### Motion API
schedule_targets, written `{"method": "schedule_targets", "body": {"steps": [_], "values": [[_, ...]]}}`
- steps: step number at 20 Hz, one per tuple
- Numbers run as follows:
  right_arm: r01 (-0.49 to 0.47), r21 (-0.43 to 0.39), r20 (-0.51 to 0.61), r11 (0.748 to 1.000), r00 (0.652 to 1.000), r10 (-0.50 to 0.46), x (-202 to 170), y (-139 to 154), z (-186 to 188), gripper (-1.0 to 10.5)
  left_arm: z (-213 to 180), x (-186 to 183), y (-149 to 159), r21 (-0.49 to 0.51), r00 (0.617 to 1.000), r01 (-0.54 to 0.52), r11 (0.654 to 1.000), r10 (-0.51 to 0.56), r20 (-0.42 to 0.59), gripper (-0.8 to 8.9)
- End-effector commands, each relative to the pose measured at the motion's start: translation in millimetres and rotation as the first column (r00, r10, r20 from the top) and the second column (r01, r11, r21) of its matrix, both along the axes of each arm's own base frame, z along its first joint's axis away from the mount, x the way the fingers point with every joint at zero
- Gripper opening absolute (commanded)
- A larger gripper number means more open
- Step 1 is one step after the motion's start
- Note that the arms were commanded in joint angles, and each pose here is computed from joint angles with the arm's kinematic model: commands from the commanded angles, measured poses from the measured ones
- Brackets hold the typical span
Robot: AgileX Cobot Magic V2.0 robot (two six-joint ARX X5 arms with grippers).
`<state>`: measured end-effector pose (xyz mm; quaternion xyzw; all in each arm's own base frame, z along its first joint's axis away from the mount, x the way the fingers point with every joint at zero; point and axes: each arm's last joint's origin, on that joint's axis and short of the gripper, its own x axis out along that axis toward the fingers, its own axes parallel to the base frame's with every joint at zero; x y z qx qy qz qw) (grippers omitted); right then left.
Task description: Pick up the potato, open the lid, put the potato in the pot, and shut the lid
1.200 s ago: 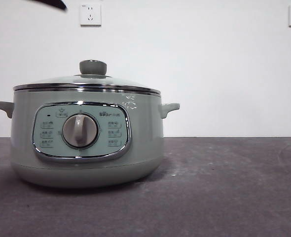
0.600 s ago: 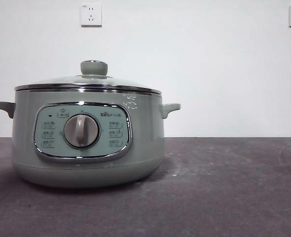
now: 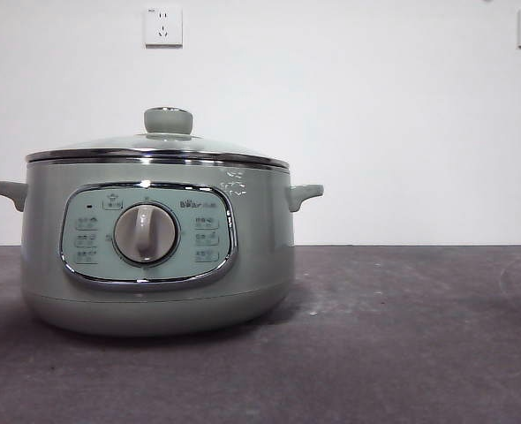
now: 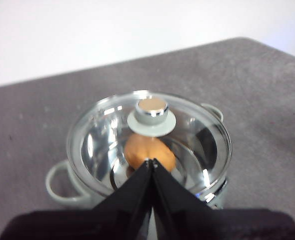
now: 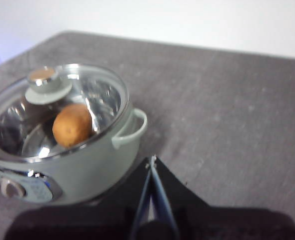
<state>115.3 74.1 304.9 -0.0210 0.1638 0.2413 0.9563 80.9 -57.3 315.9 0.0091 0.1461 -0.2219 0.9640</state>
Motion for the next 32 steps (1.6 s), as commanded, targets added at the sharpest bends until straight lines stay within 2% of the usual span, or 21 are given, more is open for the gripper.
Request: {"method": "schedule_targets", "body": {"steps": [1, 14, 15, 18, 20, 22, 25, 32], "values": [[0.009, 0.006, -0.029, 1.000, 1.000, -0.009, 0, 0, -4, 0.0, -3, 2, -2, -0.029, 0.999, -0.013, 0.999, 0.012, -0.038, -0.03], [0.009, -0.016, -0.061, 1.000, 0.998, -0.010, -1, 0, -7, 0.0, -9, 12, -10, 0.031, 0.997, -0.007, 1.000, 0.009, -0.078, -0.03], [0.009, -0.016, -0.061, 1.000, 0.998, -0.010, -1, 0, -7, 0.0, -10, 12, -10, 0.090, 0.998, 0.007, 0.996, -0.002, -0.057, -0.03], [0.009, -0.016, -0.060, 1.000, 0.998, -0.010, -1, -1, -7, 0.0, -7, 6, 2, 0.132, 0.999, -0.031, 0.991, 0.030, 0.011, -0.03], [0.009, -0.016, -0.061, 1.000, 0.998, -0.010, -1, -1, -7, 0.0, -9, 5, 13, 0.096, 0.995, -0.091, 0.991, 0.087, 0.051, -0.03], [0.009, -0.016, -0.060, 1.000, 0.998, -0.010, -1, -1, -7, 0.0, -21, 4, 25, 0.049, 0.979, -0.183, 0.982, 0.178, 0.103, -0.03], [0.009, -0.016, -0.061, 1.000, 0.998, -0.010, -1, -1, -7, 0.0, -56, 5, 40, 0.004, 0.931, -0.331, 0.944, 0.326, 0.165, -0.03], [0.009, -0.016, -0.060, 1.000, 0.998, -0.010, -1, -1, -7, 0.0, -141, 8, 55, -0.005, 0.920, -0.381, 0.925, 0.379, 0.102, -0.03]]}}
